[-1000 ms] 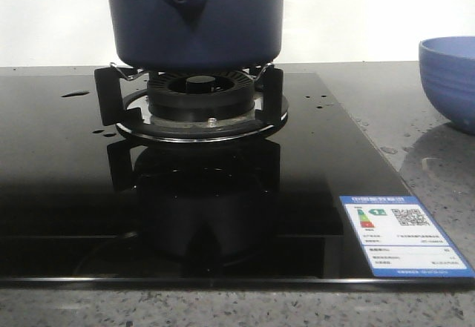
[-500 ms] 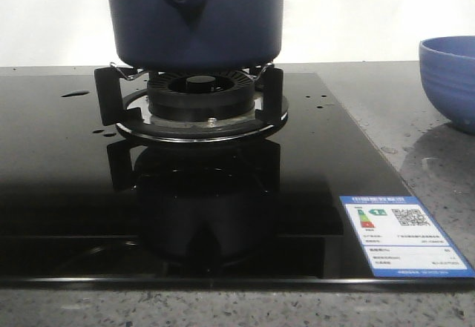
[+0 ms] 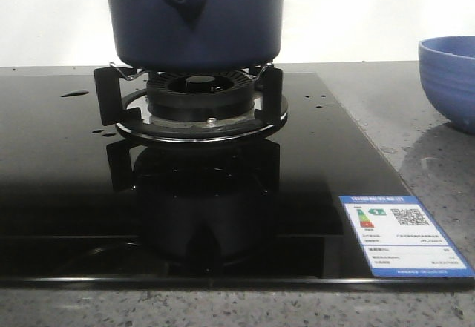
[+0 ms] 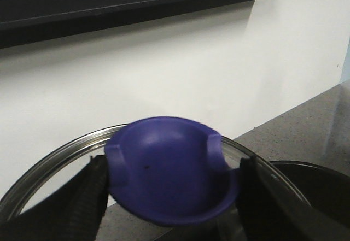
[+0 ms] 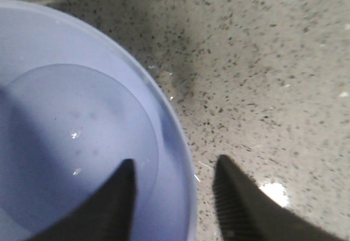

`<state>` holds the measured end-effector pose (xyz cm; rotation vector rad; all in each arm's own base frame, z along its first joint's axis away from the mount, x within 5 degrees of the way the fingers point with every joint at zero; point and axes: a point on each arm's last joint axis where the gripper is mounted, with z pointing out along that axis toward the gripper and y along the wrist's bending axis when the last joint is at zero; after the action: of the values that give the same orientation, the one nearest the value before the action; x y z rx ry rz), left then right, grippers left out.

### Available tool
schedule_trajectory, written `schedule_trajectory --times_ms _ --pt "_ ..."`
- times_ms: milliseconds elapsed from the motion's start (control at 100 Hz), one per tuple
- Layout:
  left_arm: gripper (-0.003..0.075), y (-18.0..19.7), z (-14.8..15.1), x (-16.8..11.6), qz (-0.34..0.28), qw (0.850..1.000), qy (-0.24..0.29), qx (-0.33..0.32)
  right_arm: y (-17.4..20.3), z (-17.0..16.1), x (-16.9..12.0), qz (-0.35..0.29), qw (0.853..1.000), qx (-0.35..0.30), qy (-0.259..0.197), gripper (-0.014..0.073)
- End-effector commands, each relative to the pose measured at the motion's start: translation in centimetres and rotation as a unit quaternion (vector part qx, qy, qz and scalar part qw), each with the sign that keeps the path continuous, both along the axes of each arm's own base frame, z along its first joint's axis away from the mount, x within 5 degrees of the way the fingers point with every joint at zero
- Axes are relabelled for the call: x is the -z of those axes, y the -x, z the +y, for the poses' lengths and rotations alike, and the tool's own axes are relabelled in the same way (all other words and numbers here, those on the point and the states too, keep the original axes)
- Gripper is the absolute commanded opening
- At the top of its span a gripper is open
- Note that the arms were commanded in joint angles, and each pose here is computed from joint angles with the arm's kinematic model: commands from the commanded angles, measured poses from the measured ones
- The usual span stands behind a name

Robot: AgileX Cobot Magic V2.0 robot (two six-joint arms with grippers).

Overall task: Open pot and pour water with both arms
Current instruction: 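Grasp the rim of the light blue bowl with the right gripper, then lift the light blue bowl with the right gripper toward the pot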

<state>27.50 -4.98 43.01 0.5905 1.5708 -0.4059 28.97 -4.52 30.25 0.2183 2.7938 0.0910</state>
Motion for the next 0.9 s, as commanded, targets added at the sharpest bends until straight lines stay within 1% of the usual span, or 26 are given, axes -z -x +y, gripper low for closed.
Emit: schedule_trajectory --times_ms 0,170,210,300,360,520,580,710,800,890 --pt "0.0378 1.2 0.1 -2.6 -0.039 0.999 0.034 -0.009 -0.3 -0.1 -1.3 -0.034 0.999 -0.002 0.004 0.0161" --pt "0.0378 1.2 0.2 -2.6 -0.040 0.999 0.033 -0.015 -0.5 -0.2 -1.2 -0.036 0.999 -0.003 0.005 -0.0041" --pt "0.0378 1.1 0.3 -2.5 -0.041 0.999 0.030 -0.021 -0.5 -0.2 -1.3 -0.038 0.999 -0.003 0.005 -0.0074" --pt "0.0378 0.9 0.5 -2.4 -0.042 0.998 0.021 -0.032 -0.6 -0.1 -2.0 -0.046 0.999 -0.005 0.001 -0.0074" --pt "0.0378 0.9 0.5 -2.4 -0.042 0.998 0.019 -0.034 -0.7 0.2 -2.6 -0.052 0.999 -0.008 -0.013 -0.0074" --pt "0.0378 0.5 0.5 -2.1 -0.036 0.999 0.019 -0.034 -1.1 1.2 -5.5 -0.086 0.995 -0.028 -0.051 -0.0074" --pt "0.0378 0.3 0.5 -2.0 -0.034 0.999 0.019 -0.035 -1.2 1.6 -6.8 -0.103 0.992 -0.038 -0.055 -0.0074" --pt "0.0378 0.0 0.5 -1.7 -0.029 0.999 0.019 -0.035 -1.4 3.2 -9.4 -0.136 0.987 -0.067 -0.059 -0.0072" --pt "0.0378 -0.2 0.5 -1.5 -0.026 0.999 0.019 -0.035 -1.4 4.9 -11.2 -0.156 0.981 -0.099 -0.060 -0.0053" --pt "0.0378 -0.2 0.5 -1.5 -0.026 0.999 0.019 -0.035 -1.5 6.8 -12.8 -0.179 0.973 -0.130 -0.062 -0.0054"
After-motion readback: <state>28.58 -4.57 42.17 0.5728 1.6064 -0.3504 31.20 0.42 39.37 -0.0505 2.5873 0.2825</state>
